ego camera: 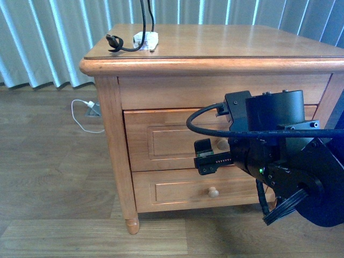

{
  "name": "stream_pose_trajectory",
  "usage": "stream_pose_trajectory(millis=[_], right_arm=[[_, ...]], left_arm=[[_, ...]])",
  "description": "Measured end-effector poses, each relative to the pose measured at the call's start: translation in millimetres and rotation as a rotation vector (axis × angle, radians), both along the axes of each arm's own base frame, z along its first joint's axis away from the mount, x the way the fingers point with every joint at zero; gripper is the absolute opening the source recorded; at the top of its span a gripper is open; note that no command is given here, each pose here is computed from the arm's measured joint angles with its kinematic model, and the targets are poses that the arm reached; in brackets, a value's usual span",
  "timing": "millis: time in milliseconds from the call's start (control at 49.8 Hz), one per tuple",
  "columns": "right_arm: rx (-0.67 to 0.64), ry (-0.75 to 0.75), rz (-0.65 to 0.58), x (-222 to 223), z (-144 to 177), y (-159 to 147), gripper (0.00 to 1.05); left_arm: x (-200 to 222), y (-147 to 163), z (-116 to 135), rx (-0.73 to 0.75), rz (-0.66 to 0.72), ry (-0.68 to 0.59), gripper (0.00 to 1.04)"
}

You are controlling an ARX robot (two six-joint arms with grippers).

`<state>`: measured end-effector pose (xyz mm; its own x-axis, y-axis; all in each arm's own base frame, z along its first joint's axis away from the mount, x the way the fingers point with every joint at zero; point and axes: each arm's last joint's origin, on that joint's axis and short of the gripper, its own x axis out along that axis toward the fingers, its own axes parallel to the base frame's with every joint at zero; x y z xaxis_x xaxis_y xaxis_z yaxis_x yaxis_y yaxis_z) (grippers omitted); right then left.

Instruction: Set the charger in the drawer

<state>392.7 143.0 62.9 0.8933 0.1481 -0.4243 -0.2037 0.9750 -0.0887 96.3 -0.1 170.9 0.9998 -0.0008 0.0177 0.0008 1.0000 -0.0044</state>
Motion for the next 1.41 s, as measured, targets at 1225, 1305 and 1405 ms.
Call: stream_pose_trajectory(millis=[1225, 1305, 1405], right_arm=[[0.004, 0.237, 0.072, -70, 17, -14, 0.22], [-0.004, 0.304, 0.115, -95, 22, -23, 0.21], [-0.021, 0.356, 0.161, -116, 25, -30, 0.21]], left_arm=[[0, 0, 0, 0.000, 0.000, 0.000, 0.99], [0, 0, 0, 0.000, 0.000, 0.000, 0.99], [0, 0, 0, 0.000, 0.000, 0.000, 0.99]])
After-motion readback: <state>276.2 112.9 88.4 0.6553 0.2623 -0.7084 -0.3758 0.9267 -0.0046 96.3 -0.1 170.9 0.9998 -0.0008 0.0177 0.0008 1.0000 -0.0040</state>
